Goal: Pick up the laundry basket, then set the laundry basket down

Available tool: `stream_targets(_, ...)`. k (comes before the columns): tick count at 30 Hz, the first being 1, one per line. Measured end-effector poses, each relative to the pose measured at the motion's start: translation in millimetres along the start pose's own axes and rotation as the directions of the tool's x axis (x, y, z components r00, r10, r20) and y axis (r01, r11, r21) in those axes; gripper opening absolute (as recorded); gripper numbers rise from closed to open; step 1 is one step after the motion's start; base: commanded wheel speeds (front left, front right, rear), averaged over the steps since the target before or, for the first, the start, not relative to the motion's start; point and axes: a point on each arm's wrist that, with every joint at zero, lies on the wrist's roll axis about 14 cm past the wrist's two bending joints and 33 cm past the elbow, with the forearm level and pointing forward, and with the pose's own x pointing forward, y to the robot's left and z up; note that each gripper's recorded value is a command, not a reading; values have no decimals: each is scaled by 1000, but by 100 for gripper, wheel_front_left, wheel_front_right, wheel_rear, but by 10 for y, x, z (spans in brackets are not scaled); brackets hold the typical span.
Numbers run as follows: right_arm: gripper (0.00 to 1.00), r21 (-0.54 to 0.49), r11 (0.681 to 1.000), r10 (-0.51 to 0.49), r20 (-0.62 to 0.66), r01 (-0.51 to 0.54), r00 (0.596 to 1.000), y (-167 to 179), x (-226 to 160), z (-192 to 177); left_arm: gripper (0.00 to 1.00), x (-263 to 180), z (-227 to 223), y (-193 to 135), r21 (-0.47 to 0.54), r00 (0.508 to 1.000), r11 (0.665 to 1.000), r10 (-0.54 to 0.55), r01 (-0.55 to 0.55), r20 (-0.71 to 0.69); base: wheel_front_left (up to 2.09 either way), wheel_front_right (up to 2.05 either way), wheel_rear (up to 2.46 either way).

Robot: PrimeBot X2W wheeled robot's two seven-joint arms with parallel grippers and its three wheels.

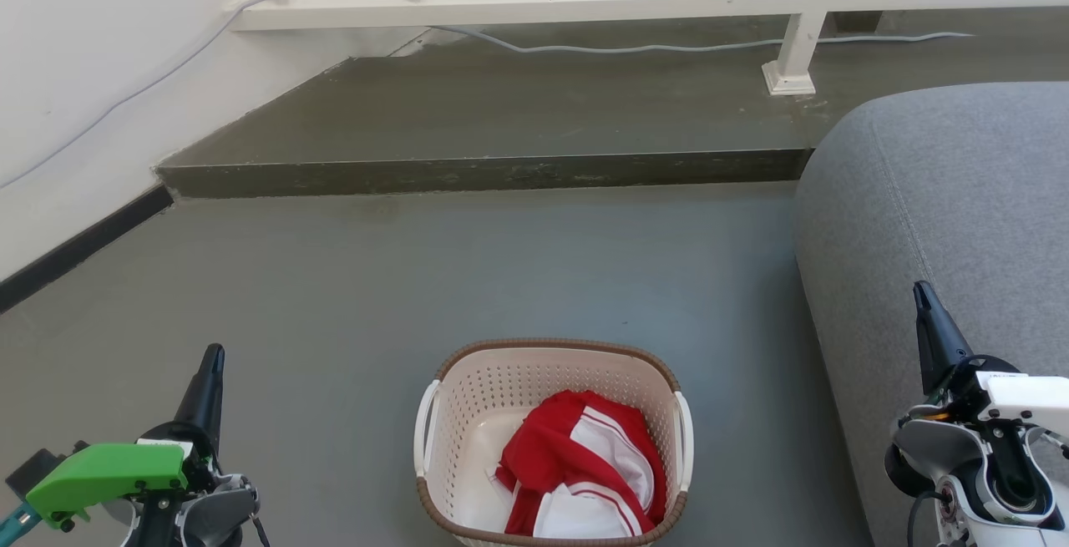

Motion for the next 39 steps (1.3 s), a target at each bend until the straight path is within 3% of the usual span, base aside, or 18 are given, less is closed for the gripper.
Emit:
stream_targets(17, 0, 0, 1000, 0, 0, 0, 1000, 0, 0, -1, 0, 0, 0, 0, 0, 1000, 1000, 0, 0, 0, 0, 0, 0)
stream_targets(18, 100, 0, 1000, 0, 0, 0, 1000, 0, 0, -1, 100, 0, 0, 0, 0, 1000, 1000, 0, 0, 0, 0, 0, 0)
stream_targets(19, 100, 2, 1000, -4, 0, 4, 1000, -12, -4, -4, 100, -3, -2, 11, -1, 1000, 1000, 4, -4, 0, 0, 0, 0)
stream_targets(20, 0, 5, 1000, -18, 0, 18, 1000, -59, -20, -10, 0, -10, -9, 48, -4, 1000, 1000, 15, -15, 0, 0, 0, 0)
stream_targets(22, 0, 19, 998, -65, 0, 65, 998, -215, -83, -40, 0, -53, -44, 170, -19, 999, 999, 50, -50, -2, 0, 0, 0)
stream_targets(23, 100, 24, 996, -85, 0, 85, 996, -285, -116, -50, 100, -78, -63, 226, -25, 998, 997, 66, -66, -3, 0, 0, 0)
stream_targets(39, 100, -5, 998, -58, -3, 58, 998, -200, -105, -121, 100, -79, -68, 179, -5, 999, 999, 51, -51, 15, 0, 0, 0)
